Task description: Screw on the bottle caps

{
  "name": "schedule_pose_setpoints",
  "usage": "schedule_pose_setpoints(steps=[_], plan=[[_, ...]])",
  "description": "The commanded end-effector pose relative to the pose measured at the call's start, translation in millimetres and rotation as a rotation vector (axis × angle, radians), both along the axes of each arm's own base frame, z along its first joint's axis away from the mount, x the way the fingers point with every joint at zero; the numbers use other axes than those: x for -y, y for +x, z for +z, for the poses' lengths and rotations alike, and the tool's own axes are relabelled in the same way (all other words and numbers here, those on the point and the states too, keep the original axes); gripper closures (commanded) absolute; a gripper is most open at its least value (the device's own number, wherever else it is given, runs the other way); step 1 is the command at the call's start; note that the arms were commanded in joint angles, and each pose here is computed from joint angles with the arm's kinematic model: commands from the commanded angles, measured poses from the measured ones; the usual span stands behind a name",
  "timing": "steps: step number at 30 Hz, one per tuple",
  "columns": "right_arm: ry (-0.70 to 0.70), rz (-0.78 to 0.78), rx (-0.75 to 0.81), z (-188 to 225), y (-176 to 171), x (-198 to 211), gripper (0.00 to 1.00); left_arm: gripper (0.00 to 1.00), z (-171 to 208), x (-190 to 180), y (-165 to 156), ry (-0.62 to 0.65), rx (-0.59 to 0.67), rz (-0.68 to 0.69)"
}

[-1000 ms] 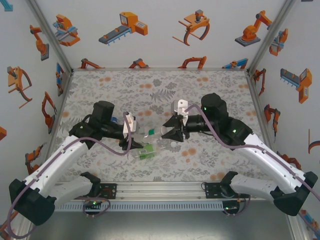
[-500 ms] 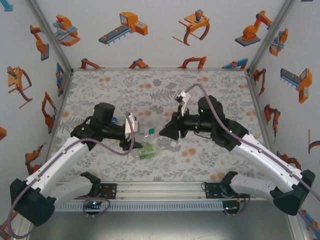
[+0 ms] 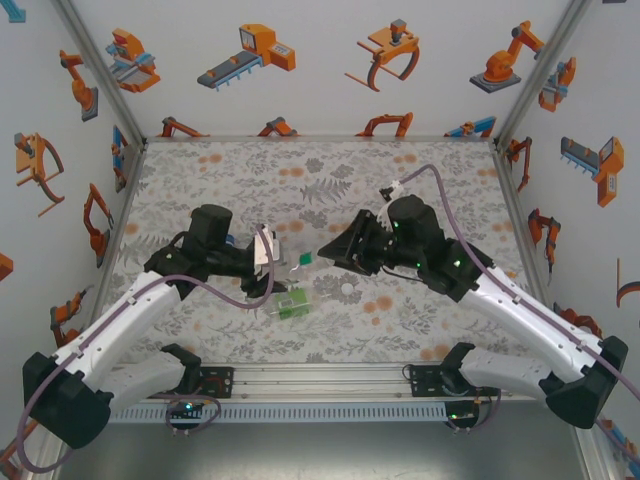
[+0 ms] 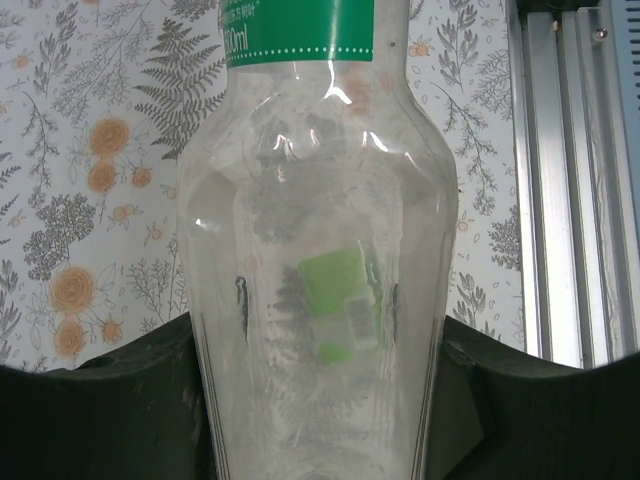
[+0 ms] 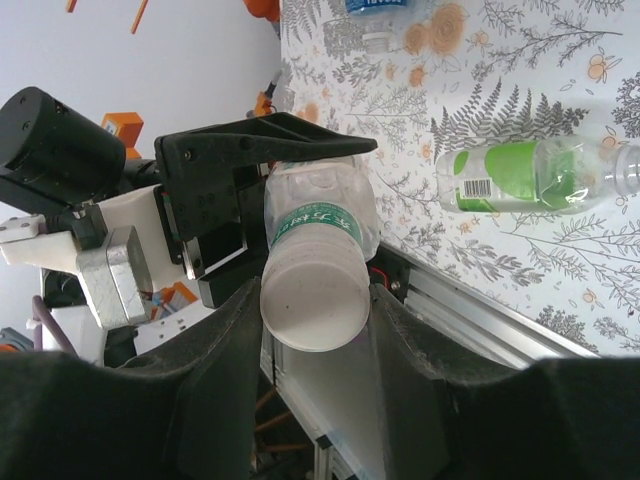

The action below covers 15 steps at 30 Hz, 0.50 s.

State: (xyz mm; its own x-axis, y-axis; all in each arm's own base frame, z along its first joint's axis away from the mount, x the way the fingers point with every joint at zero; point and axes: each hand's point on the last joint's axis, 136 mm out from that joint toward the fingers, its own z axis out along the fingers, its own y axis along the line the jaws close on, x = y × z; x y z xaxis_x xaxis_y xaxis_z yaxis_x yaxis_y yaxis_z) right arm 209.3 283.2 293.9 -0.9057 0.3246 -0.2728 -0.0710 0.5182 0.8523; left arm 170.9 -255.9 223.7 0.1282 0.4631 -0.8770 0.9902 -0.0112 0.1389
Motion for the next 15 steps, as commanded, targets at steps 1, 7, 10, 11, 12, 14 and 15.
schedule_pose_setpoints(steps=[1,7,10,11,12,14,15], plan=[[-0.033,0.034,0.16,18.8,5.0,0.0,0.56,1.0,36.9,13.8,-14.5,-0.143,0.08,-0.133],[-0.104,0.132,0.544,63.7,-0.8,12.5,0.29,1.0,40.3,11.9,-21.9,-0.157,0.057,-0.143],[-0.159,0.22,0.735,79.4,-10.9,15.8,0.3,1.0,37.2,9.7,-25.4,-0.149,0.038,-0.144],[-0.179,0.249,0.787,81.6,-13.8,16.2,0.31,1.0,36.5,9.5,-26.8,-0.148,0.034,-0.147],[-0.198,0.287,0.848,84.1,-18.4,16.4,0.33,1.0,35.9,9.2,-27.7,-0.147,0.027,-0.15],[-0.219,0.371,0.951,89.1,-29.0,14.7,0.35,1.0,35.6,8.7,-30.5,-0.148,0.013,-0.159],[-0.22,0.428,0.998,91.3,-36.4,11.9,0.35,1.0,35.9,8.7,-32.3,-0.148,0.004,-0.165]])
